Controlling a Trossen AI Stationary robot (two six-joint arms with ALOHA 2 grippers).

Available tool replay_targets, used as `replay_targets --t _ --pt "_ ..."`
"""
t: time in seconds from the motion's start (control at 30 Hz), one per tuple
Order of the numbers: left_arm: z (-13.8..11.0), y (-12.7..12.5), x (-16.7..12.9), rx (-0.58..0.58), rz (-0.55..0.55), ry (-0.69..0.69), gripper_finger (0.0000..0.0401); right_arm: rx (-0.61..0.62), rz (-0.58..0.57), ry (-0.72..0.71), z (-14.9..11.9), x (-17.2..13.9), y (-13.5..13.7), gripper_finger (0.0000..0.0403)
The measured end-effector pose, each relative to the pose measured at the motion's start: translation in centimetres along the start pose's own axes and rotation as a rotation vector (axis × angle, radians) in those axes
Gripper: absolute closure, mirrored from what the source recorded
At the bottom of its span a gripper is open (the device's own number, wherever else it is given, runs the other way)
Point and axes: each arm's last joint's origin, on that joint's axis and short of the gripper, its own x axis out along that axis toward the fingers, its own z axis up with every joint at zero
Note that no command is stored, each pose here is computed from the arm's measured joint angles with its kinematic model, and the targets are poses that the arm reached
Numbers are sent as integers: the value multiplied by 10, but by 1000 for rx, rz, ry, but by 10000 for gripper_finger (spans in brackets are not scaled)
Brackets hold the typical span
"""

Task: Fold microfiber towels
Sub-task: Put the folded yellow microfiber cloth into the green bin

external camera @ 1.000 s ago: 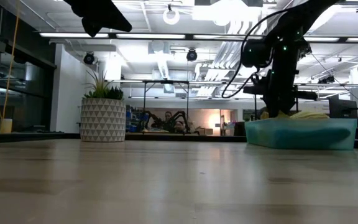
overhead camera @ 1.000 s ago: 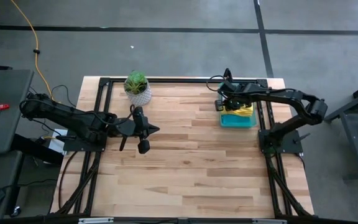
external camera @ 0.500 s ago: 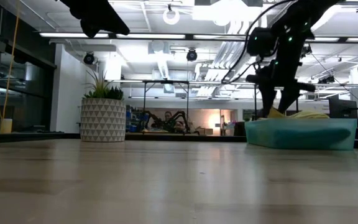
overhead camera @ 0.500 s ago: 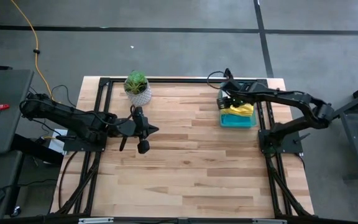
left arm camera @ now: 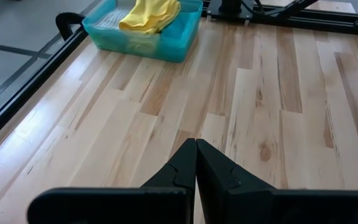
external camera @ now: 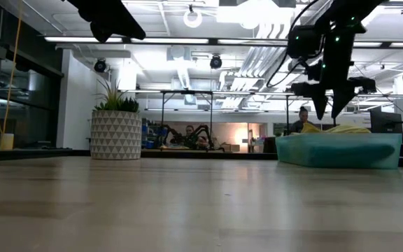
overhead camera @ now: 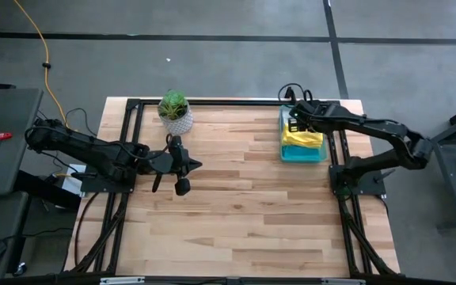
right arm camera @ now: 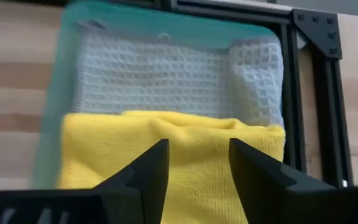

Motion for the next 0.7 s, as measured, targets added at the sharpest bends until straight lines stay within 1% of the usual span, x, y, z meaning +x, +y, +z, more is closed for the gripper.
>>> replay_targets --t 0.2,0.27,0.33,0.43,0.57,0.7 --pt "0 0 0 -3 1 -1 401 -10 -138 86 -8 27 11 256" --pt "0 0 0 -2 1 -1 401 -31 -177 106 -10 37 15 256" --pt "0 0 0 -1 2 -1 401 -48 -201 128 -13 46 19 256" --pt "0 0 0 0 3 -2 401 -87 -199 173 -16 56 25 256" --pt "0 0 0 0 4 -2 401 -136 -182 187 -16 54 24 257" --pt "0 0 0 0 10 -4 401 -134 -133 133 -12 30 13 257"
